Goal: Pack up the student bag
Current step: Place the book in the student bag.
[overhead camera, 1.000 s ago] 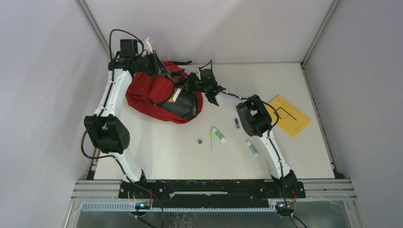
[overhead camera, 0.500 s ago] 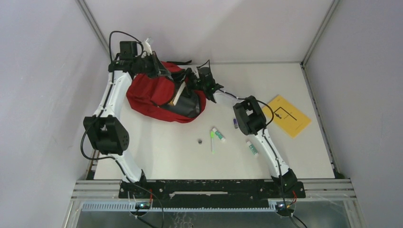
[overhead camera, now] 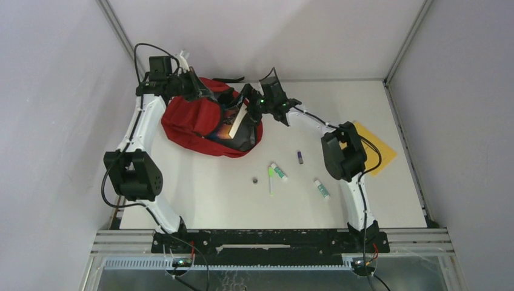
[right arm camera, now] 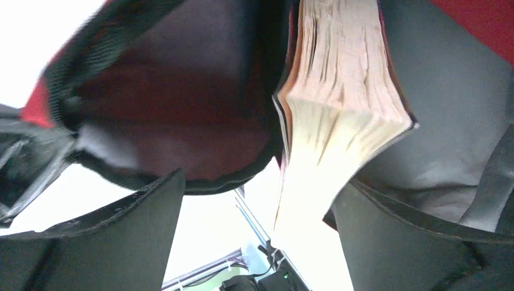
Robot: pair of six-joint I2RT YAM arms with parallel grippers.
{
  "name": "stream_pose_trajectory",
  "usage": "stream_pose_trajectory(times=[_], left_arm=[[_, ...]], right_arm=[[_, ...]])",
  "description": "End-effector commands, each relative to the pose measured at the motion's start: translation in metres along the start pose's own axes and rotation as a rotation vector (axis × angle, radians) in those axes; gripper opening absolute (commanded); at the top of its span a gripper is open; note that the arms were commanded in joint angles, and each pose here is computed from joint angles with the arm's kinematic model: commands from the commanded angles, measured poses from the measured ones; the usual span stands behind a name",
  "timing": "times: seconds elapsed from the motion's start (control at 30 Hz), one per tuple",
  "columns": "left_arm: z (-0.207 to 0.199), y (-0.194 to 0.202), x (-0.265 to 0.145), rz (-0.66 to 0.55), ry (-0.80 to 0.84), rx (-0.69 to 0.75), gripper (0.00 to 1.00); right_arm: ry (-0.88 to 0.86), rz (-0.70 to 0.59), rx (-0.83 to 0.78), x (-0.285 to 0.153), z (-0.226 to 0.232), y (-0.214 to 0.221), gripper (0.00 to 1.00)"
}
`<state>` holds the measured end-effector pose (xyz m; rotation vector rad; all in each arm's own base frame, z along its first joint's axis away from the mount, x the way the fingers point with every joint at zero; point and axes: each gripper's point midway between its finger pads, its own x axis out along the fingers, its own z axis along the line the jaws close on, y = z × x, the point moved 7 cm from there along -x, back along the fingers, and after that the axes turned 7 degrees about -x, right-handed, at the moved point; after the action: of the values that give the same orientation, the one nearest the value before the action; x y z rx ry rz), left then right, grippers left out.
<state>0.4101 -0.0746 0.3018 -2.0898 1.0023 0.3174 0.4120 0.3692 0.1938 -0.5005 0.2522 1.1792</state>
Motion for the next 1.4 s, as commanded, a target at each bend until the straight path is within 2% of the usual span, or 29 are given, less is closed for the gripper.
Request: stream_pose_trajectory(times=[0.0,0.1,0.23,0.27,0.33,0.5,0.6,0.7,0.83,0.87,0.93,1.03,1.2,1.37], left_arm=[[-0.016,-0.010,-0.018,-0.087,0.051,0.027,0.00],[-0.017,-0.008,-0.020,-0.091,0.058,0.027,0.00],[-0.019,-0.006,-0.023,-0.091,0.070,0.031,0.00],[-0.020,-0.005,-0.023,-0.090,0.073,0.030,0.00],[-0.021,-0.005,-0.024,-0.087,0.082,0.032,0.00],[-0.025,-0.004,-0.028,-0.082,0.099,0.039,0.00],[-0.020,-0.009,-0.035,-0.097,0.096,0.029,0.00],[-0.018,-0.010,-0.035,-0.098,0.093,0.027,0.00],[-0.015,-0.007,-0.033,-0.090,0.087,0.017,0.00],[-0.014,-0.006,-0.032,-0.086,0.086,0.015,0.00],[-0.012,-0.005,-0.031,-0.084,0.083,0.008,0.00],[-0.012,-0.004,-0.030,-0.083,0.087,-0.001,0.00],[-0.012,-0.003,-0.032,-0.087,0.088,0.004,0.00],[-0.013,-0.002,-0.033,-0.086,0.092,0.002,0.00]], right_arm=[[-0.107,-0.040,-0.127,-0.025,0.041,-0.005,0.89],[-0.127,-0.026,-0.117,-0.014,0.039,-0.001,0.54],[-0.159,-0.029,-0.085,0.000,0.032,0.002,0.02],[-0.188,-0.031,-0.082,0.001,0.032,0.003,0.00],[-0.270,-0.058,-0.067,-0.001,0.033,0.003,0.00],[-0.609,-0.170,-0.043,-0.029,0.045,-0.001,0.00],[-0.655,-0.148,-0.076,-0.031,0.055,-0.007,0.00],[-0.541,-0.117,-0.091,-0.022,0.051,-0.006,0.01],[-0.282,-0.138,-0.049,-0.023,0.024,0.000,0.38],[-0.217,-0.149,-0.036,-0.024,0.015,0.003,0.39],[-0.124,-0.156,-0.012,-0.028,-0.005,0.009,0.33],[0.010,-0.154,-0.045,-0.030,-0.030,0.015,0.33],[0.221,-0.118,-0.169,-0.033,-0.047,0.023,0.54],[0.212,-0.068,-0.193,-0.026,-0.047,0.032,0.58]])
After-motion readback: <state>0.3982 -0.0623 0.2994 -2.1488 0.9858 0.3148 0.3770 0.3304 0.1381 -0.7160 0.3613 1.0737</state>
